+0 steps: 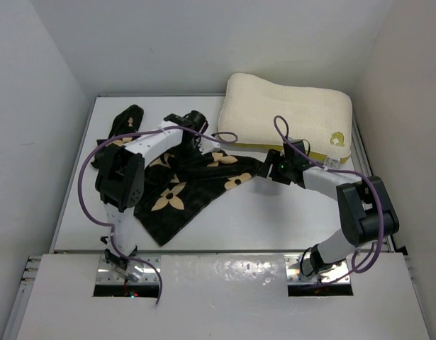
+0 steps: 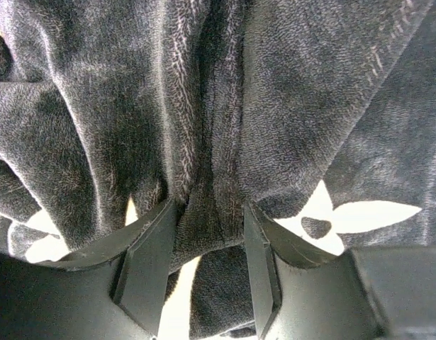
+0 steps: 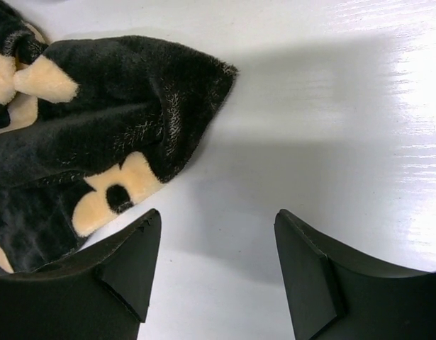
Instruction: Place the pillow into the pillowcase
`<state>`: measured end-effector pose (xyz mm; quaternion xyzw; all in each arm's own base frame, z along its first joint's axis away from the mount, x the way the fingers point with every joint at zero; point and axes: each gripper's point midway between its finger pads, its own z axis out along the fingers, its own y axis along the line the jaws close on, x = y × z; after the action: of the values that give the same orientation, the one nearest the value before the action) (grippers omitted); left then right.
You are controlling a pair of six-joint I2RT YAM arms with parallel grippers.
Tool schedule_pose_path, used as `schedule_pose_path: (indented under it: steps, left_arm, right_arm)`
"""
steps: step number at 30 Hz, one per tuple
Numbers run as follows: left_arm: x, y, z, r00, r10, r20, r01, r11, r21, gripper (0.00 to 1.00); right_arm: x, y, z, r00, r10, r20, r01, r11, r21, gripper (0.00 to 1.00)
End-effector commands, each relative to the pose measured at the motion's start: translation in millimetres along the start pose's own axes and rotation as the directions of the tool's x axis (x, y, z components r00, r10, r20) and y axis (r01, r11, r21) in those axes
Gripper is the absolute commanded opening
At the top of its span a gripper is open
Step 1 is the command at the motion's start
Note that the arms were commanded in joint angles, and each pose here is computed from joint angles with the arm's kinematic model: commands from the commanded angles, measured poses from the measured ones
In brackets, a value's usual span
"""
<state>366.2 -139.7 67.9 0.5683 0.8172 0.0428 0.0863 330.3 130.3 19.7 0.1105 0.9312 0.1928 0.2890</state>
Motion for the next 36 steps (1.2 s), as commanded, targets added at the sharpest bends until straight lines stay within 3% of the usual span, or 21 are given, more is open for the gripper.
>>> schedule_pose_path:
  steps: [1, 6, 10, 14, 17, 20, 22, 25, 26, 31, 34, 36]
  left_arm:
    - [1, 3, 0, 0.999, 0.035, -0.034, -0.036, 0.999, -0.03, 0.42]
    - [2, 15, 2, 0.999, 0.02, -0.046, -0.024, 0.995, -0.098, 0.38]
    - [1, 25, 0, 0.999, -0.011, -0.04, 0.005, 0.99, -0.142, 0.01]
    - [-10, 57, -33, 0.984, -0.142, 0.104, 0.156, 0.976, -0.15, 0.0]
    - [-16, 75, -70, 0.911, -0.294, 0.29, 0.312, 0.95, -0.02, 0.0]
    - [-4, 95, -97, 0.861, -0.349, 0.371, 0.375, 0.927, 0.0, 0.0]
    - [1, 94, -102, 0.851, -0.358, 0.384, 0.384, 0.923, 0.008, 0.0]
    - [2, 83, -94, 0.854, -0.365, 0.37, 0.373, 0.926, 0.052, 0.0]
    - [2, 79, -91, 0.853, -0.373, 0.364, 0.373, 0.925, 0.075, 0.0]
    - [12, 76, -80, 0.832, -0.435, 0.343, 0.418, 0.899, 0.128, 0.0]
    - [17, 79, -75, 0.832, -0.449, 0.327, 0.433, 0.893, 0.123, 0.0]
    - [19, 81, -73, 0.832, -0.454, 0.32, 0.44, 0.89, 0.119, 0.0]
  right_arm:
    - [-10, 8, -5, 0.999, 0.005, 0.042, -0.003, 0.999, -0.038, 0.65]
    - [-9, 8, -4, 0.999, 0.007, 0.04, -0.005, 0.999, -0.039, 0.65]
    - [-8, 12, -2, 0.999, -0.019, 0.035, 0.021, 0.999, -0.039, 0.6]
    - [-13, 20, 0, 0.994, -0.105, 0.013, 0.105, 0.994, -0.006, 0.62]
    - [-40, 34, -2, 0.991, -0.12, 0.061, 0.123, 0.992, -0.038, 0.66]
    - [-91, 40, -14, 0.961, -0.23, 0.154, 0.227, 0.973, 0.037, 0.75]
    - [-142, 40, -30, 0.873, -0.43, 0.229, 0.375, 0.893, 0.247, 0.96]
    - [-187, 29, -31, 0.725, -0.669, 0.163, 0.534, 0.696, 0.48, 0.99]
    - [-196, 29, -26, 0.653, -0.748, 0.12, 0.615, 0.616, 0.493, 0.99]
    - [-183, 27, 45, 0.535, -0.845, -0.013, 0.784, 0.491, 0.381, 0.99]
    - [-163, 31, 71, 0.358, -0.93, -0.082, 0.893, 0.315, 0.321, 0.99]
    - [-150, 37, 83, 0.282, -0.956, -0.082, 0.925, 0.248, 0.286, 0.99]
